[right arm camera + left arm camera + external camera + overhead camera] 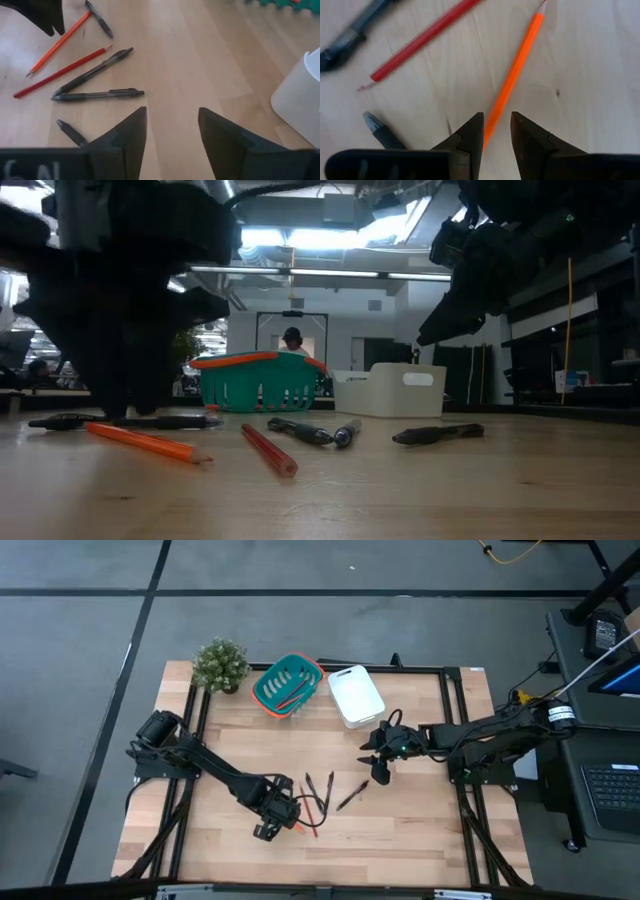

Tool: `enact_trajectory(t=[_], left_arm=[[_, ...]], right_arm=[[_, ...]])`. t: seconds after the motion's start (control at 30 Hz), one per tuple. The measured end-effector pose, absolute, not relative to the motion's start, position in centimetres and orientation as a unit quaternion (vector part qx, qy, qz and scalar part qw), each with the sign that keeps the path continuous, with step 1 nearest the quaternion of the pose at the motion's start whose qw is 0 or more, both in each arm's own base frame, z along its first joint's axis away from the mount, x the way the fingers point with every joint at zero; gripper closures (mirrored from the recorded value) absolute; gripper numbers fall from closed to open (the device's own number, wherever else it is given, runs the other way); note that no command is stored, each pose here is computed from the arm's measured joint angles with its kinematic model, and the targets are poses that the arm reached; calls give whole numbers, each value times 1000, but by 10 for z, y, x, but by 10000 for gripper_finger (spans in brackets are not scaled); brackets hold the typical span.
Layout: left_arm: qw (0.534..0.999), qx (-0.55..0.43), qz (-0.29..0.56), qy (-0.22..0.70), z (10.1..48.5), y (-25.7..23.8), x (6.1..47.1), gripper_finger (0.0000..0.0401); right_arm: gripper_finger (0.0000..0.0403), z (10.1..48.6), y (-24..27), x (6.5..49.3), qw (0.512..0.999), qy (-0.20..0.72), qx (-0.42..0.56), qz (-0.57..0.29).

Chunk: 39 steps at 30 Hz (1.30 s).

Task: Sort pens & pencils
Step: Put the orange pencil into the green basket

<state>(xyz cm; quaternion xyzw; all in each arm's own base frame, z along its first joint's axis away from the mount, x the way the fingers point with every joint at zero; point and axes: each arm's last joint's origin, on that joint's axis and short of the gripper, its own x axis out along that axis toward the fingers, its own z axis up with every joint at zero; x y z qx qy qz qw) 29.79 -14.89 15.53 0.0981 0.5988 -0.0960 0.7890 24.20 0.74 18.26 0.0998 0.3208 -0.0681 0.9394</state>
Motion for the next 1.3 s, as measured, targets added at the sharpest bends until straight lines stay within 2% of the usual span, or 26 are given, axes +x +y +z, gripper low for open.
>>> enact_trajectory(t=[0.37,1.0,1.3], left_arm=[[765,123,-105,623,138,-145,302,311],[758,136,-108,629,135,-143,301,312],[758,135,-109,629,135,-143,301,352]], right_arm=[[223,183,7,242,940,318,101,-68],[223,183,8,242,939,317,113,-69],[223,183,8,242,939,317,112,-69]])
